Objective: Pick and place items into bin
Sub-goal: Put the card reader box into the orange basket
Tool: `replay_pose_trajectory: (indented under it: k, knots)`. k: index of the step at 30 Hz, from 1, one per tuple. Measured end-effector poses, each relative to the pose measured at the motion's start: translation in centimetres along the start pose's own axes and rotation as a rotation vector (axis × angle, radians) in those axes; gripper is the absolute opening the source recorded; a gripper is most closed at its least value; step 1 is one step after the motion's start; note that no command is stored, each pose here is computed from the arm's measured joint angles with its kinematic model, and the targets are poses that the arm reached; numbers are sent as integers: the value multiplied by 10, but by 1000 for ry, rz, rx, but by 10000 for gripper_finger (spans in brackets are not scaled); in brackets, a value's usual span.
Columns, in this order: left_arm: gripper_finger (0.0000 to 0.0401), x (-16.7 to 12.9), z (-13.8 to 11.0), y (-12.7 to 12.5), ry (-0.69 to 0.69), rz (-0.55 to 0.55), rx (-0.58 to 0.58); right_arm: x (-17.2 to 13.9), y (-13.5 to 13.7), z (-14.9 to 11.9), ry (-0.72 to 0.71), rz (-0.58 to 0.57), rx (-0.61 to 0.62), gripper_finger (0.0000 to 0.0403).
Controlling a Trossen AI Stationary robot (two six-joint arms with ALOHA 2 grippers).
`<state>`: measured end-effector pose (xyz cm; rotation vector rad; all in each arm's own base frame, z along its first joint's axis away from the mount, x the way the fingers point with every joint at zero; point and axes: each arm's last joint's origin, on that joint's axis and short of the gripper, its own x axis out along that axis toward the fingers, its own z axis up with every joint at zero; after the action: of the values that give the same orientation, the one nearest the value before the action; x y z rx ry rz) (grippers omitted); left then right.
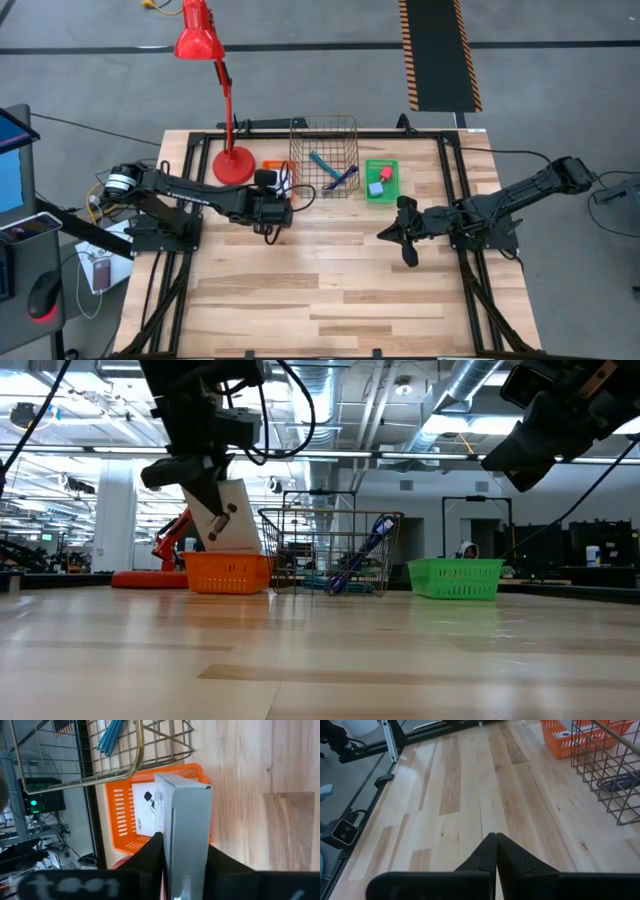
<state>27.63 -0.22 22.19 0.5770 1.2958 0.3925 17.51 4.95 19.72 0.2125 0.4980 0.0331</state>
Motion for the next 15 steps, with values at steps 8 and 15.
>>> replay_pose_trajectory:
  k: [8, 15]
  knots:
    - [151, 0, 0, 0, -3, -1, -29, 0, 0, 0, 0, 0, 2, 0]
    - [173, 0, 0, 0, -3, -1, -34, 0, 0, 0, 0, 0, 2, 0]
